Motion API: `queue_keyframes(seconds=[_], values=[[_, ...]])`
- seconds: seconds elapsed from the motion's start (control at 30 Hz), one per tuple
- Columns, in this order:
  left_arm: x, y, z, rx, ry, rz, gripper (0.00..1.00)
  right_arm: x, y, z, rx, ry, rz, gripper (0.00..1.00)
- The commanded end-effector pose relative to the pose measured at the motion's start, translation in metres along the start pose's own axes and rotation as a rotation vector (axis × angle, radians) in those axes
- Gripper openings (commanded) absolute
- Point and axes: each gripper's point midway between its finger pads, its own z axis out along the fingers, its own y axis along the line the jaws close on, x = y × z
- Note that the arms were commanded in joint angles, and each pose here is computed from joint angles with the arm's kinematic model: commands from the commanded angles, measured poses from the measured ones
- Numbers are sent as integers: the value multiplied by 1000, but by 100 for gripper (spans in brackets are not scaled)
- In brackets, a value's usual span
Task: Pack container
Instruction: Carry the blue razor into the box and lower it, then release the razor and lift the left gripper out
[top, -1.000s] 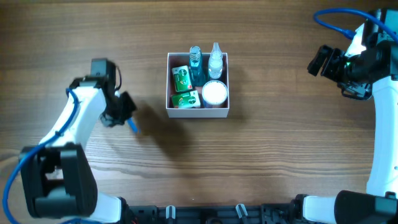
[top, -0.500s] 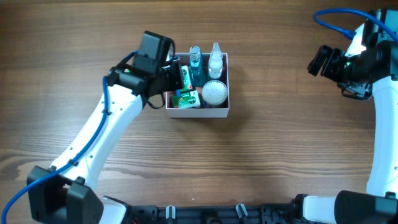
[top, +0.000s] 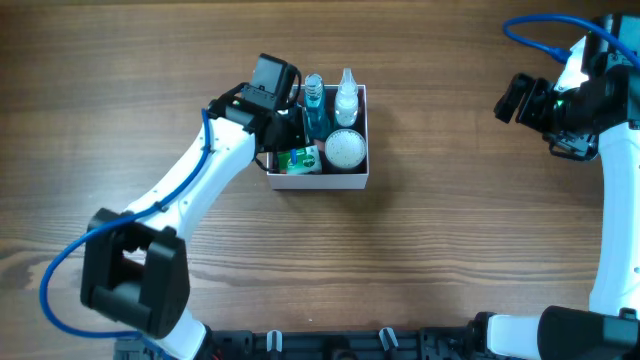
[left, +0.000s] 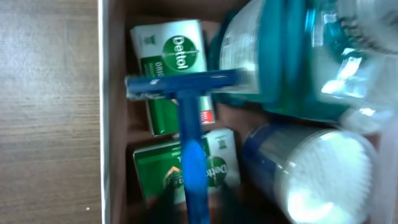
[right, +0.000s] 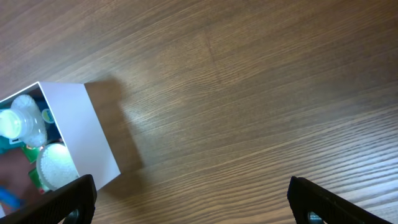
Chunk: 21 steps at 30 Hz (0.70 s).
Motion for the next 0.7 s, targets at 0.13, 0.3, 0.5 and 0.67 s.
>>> queue_keyframes(seconds=[0.13,0.3,0.5,0.67], values=[[-5,8,5,-50,-17,7,100,2,1,6,-6,25,-24,100],[-16,14,-12,-90,-81,7,100,0,2,6,-9,16,-82,100],[-41,20,-64,-108,-238,37,100,-23,28,5,-54,-99,-168,100],[-63,53,-111,-183,-375,-34,100,-54,72,-2,-119,-271,-287,100]])
